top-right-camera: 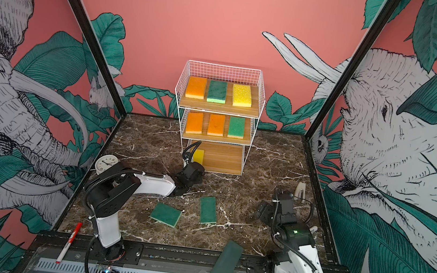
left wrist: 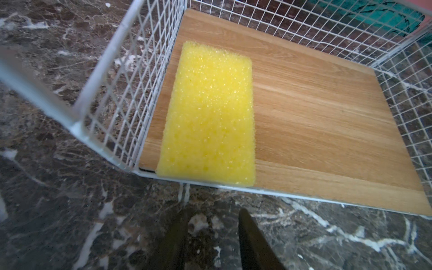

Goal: Arrange cleaning sponges on a shelf
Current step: Move the cleaning sponge to the shelf.

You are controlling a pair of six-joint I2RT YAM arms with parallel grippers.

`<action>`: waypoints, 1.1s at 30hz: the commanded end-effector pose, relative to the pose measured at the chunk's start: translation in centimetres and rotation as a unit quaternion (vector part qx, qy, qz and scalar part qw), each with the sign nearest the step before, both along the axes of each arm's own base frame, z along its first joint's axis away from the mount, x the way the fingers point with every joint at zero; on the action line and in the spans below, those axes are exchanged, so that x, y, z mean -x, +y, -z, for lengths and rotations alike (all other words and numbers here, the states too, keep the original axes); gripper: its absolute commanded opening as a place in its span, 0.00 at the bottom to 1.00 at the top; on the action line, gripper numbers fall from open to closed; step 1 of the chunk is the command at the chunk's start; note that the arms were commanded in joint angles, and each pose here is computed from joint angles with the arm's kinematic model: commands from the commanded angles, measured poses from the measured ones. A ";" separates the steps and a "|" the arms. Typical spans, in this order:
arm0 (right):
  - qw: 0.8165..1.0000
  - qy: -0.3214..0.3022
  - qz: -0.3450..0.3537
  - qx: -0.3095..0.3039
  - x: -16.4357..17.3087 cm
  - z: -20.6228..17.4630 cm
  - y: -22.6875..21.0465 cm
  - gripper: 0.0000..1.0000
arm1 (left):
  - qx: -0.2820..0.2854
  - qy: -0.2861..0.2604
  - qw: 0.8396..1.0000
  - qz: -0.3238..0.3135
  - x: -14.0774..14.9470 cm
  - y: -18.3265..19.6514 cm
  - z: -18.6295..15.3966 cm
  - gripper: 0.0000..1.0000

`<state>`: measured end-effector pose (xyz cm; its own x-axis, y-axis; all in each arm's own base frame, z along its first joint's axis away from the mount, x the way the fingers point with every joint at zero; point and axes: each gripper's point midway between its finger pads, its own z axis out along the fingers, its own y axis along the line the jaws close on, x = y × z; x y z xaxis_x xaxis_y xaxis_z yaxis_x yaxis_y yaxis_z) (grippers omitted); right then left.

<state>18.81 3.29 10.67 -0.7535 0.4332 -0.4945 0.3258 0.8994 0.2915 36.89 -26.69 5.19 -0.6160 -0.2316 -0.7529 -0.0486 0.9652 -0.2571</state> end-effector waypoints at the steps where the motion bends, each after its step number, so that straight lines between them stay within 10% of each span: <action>1: 1.000 -0.007 -0.003 0.012 -0.3 0.2 -0.2 0.92 | 0.006 -0.004 1.000 -0.015 -0.7 0.0 -0.7 0.39; 33: 1.000 0.000 -0.002 0.027 0.2 0.3 -0.7 0.93 | 0.009 -0.013 0.998 -0.062 -3.5 0.5 -0.1 0.39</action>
